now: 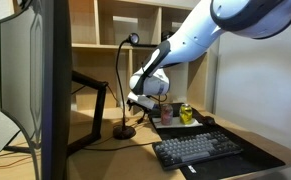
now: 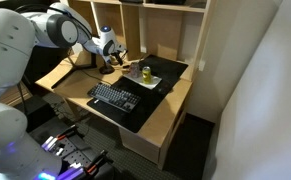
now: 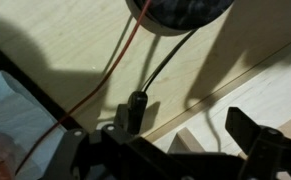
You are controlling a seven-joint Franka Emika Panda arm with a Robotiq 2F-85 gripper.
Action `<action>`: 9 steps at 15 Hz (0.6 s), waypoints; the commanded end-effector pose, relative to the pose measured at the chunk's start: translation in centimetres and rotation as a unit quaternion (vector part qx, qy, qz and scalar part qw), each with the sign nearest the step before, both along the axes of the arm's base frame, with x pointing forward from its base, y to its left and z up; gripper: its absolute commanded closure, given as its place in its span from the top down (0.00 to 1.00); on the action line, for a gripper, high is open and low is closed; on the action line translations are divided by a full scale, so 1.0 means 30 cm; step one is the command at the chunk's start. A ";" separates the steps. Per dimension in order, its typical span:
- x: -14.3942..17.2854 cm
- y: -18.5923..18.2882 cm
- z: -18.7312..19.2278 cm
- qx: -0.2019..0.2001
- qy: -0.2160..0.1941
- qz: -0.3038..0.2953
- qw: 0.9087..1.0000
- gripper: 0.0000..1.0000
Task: Turn on the desk lamp
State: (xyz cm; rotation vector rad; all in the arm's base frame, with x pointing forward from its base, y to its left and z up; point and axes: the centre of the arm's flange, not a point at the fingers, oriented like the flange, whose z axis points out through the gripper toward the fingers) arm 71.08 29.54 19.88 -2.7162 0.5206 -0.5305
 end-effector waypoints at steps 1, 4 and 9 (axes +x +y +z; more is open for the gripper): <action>0.009 0.010 -0.001 0.000 -0.004 -0.001 1.000 1.00; 0.032 0.011 -0.050 -0.001 0.009 0.001 1.000 1.00; 0.107 -0.023 -0.098 0.025 0.015 -0.029 0.999 1.00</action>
